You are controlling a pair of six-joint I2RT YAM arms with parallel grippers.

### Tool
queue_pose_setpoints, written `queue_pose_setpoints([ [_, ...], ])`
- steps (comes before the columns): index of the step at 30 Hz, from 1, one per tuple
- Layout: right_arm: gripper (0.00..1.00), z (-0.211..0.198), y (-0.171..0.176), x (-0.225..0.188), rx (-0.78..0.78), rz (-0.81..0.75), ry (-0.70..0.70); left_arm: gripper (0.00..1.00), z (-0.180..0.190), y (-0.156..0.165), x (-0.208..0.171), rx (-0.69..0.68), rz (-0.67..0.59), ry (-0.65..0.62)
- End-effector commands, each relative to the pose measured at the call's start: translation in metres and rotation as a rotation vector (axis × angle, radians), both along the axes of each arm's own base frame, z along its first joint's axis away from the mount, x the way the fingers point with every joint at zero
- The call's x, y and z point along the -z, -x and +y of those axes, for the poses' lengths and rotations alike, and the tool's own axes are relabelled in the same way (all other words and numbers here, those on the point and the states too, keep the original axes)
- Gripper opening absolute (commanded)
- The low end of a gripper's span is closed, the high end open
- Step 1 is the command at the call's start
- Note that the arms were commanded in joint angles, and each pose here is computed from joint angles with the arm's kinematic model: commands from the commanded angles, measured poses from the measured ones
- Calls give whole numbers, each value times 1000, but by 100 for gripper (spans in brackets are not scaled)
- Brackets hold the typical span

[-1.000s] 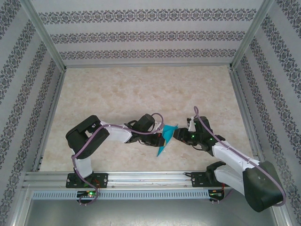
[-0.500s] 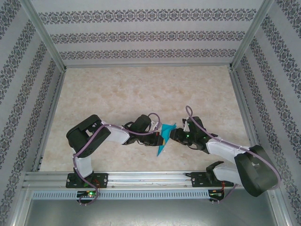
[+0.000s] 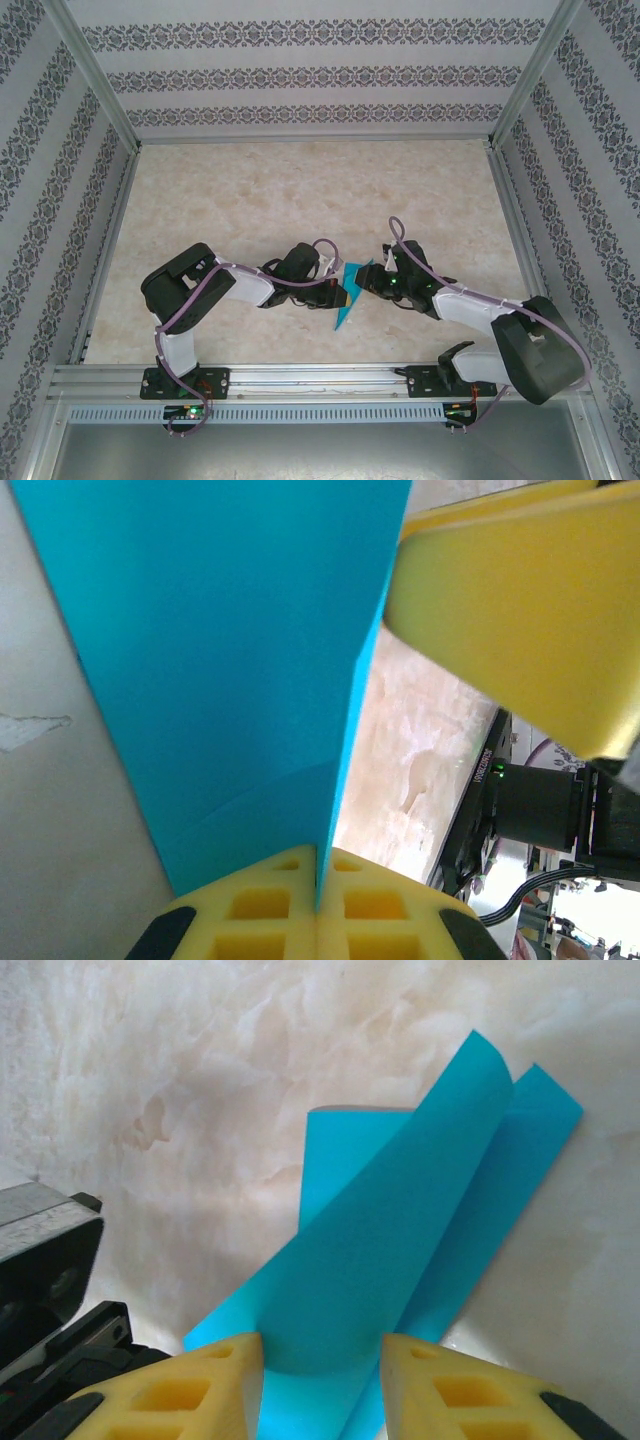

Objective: Fold a paper plane with a square sheet of paper (fold left side to right side)
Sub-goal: Perform the fifth fold on the wing at the bottom-center of the table.

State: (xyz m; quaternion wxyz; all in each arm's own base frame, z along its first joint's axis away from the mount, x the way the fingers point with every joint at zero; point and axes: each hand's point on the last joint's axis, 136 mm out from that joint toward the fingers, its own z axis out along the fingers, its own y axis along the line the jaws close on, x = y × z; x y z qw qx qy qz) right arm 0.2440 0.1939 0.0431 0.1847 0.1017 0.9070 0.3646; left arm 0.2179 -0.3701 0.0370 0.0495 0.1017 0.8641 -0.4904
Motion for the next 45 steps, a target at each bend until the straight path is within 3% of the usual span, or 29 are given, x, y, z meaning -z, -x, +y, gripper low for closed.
queue_pose_setpoints([
  [1, 36, 1, -6, -3, 21, -13, 4, 0, 0, -4, 2, -9, -3, 23],
  [31, 37, 15, -8, 13, -19, 38, 22, 2, -2, -5, 4, -19, 12, 44],
  [45, 36, 8, 2, 38, -24, 127, 90, 30, 16, -10, -11, -49, -37, -5],
])
